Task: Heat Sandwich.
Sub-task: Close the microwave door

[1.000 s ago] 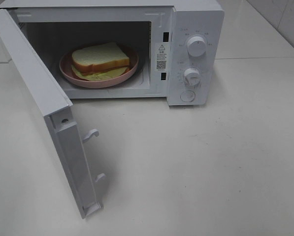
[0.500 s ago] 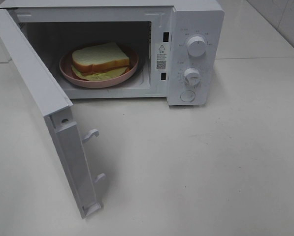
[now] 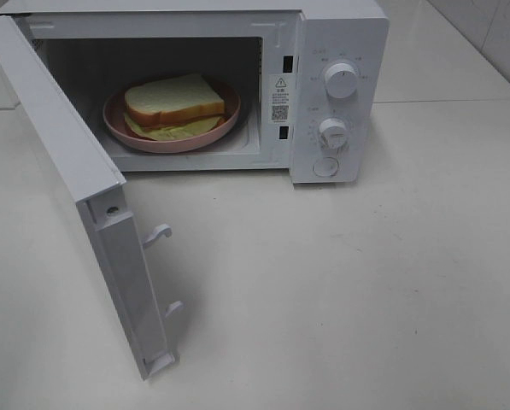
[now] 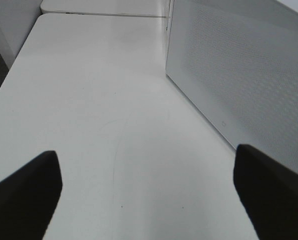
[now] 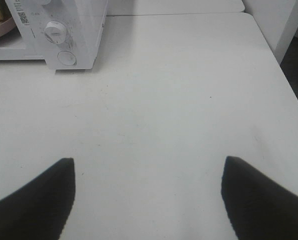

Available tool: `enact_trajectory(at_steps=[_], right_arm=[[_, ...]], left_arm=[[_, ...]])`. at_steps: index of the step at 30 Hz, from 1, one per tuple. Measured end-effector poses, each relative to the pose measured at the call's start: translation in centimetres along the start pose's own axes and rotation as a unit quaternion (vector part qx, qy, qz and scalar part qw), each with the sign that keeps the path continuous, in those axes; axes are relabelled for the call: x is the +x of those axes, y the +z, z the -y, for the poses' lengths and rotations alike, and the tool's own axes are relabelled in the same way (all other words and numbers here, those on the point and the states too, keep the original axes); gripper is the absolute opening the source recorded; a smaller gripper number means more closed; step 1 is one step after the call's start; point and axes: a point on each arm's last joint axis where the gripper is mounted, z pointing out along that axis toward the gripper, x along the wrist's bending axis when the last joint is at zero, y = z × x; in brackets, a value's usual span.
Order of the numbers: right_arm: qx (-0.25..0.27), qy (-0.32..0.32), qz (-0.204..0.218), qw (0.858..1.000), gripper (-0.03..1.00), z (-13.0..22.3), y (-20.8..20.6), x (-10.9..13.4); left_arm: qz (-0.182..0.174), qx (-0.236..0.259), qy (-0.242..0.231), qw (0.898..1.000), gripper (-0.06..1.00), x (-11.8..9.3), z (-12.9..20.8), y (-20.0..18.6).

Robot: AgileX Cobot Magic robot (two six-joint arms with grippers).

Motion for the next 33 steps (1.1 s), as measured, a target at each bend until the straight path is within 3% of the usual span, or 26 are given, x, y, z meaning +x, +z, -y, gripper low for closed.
enact_trajectory(at_steps=[5, 6, 8, 10, 12, 15, 18, 33], right_arm=[[0.0, 0.0, 0.0, 1.0, 0.76, 0.0, 0.0, 0.0], [0.0, 0.0, 0.0, 1.0, 0.76, 0.0, 0.0, 0.0], [0.0, 0.0, 0.0, 1.0, 0.76, 0.0, 0.0, 0.0], [0.0, 0.0, 0.0, 1.0, 0.76, 0.0, 0.0, 0.0], [0.0, 0.0, 0.0, 1.0, 0.76, 0.0, 0.0, 0.0], [0.0, 0.0, 0.0, 1.0, 0.76, 0.0, 0.0, 0.0], [0.0, 0.0, 0.0, 1.0, 0.76, 0.0, 0.0, 0.0], [0.0, 0.0, 0.0, 1.0, 0.76, 0.0, 0.0, 0.0]], left_arm=[[-0.003, -0.016, -0.003, 1.0, 0.56, 0.2, -0.8, 2.5], [-0.003, -0.016, -0.003, 1.0, 0.56, 0.2, -0.8, 2.5], [-0.005, -0.027, -0.004, 1.0, 0.46, 0.2, -0.9, 3.5], [-0.008, -0.042, -0.006, 0.999, 0.31, 0.4, -0.8, 5.1], [-0.009, -0.043, -0.005, 0.999, 0.27, 0.4, -0.7, 5.6], [-0.013, -0.049, -0.006, 0.999, 0.06, 0.6, -0.1, 7.8], [-0.015, -0.06, -0.007, 0.998, 0.0, 0.7, 0.0, 8.8], [-0.023, -0.132, -0.002, 0.991, 0.0, 1.0, -0.5, 15.9]])
